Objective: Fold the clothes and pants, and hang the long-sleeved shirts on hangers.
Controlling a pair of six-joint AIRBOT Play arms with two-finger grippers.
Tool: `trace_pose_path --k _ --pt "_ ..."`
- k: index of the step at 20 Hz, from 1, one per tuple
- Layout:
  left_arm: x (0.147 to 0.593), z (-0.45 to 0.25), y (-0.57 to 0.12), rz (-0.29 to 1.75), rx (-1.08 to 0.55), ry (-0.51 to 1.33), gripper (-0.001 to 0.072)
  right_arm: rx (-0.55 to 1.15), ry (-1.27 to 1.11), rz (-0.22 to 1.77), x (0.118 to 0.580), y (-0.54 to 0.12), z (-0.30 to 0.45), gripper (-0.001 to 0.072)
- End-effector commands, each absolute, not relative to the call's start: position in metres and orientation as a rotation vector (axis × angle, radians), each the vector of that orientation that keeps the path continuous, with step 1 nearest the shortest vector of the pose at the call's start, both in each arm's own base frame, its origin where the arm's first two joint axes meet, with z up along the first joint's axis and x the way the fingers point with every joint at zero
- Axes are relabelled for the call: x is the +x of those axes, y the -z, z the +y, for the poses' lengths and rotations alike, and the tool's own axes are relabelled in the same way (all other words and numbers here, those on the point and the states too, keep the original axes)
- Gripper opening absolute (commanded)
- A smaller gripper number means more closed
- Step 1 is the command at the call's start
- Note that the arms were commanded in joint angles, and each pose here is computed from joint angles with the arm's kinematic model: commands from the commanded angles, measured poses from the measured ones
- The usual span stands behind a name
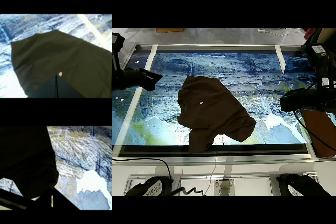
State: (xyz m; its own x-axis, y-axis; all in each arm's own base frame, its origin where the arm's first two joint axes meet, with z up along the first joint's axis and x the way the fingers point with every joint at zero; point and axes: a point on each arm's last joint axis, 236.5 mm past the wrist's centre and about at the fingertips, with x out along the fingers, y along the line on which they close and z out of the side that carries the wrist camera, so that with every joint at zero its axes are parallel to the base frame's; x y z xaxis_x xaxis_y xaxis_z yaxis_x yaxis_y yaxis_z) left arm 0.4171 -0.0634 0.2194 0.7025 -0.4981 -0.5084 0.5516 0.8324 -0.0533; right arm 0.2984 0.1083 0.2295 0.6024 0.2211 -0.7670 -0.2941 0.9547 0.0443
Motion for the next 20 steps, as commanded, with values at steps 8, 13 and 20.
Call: trace_pose_path --k 8,13,20 --pt "0.415 -0.088 -0.245 0.500 -0.157 0.635 0.0017 -0.207 -0.284 0.775 0.327 -0.237 0.101 0.0014" --pt "0.414 -0.083 -0.237 0.527 -0.125 0.620 0.0016 -0.303 -0.289 1.226 0.284 -0.114 0.071 0.0014" --pt "0.410 -0.085 -0.233 0.555 -0.145 0.623 0.0017 0.154 -0.880 1.511 0.164 0.025 0.184 0.0013"
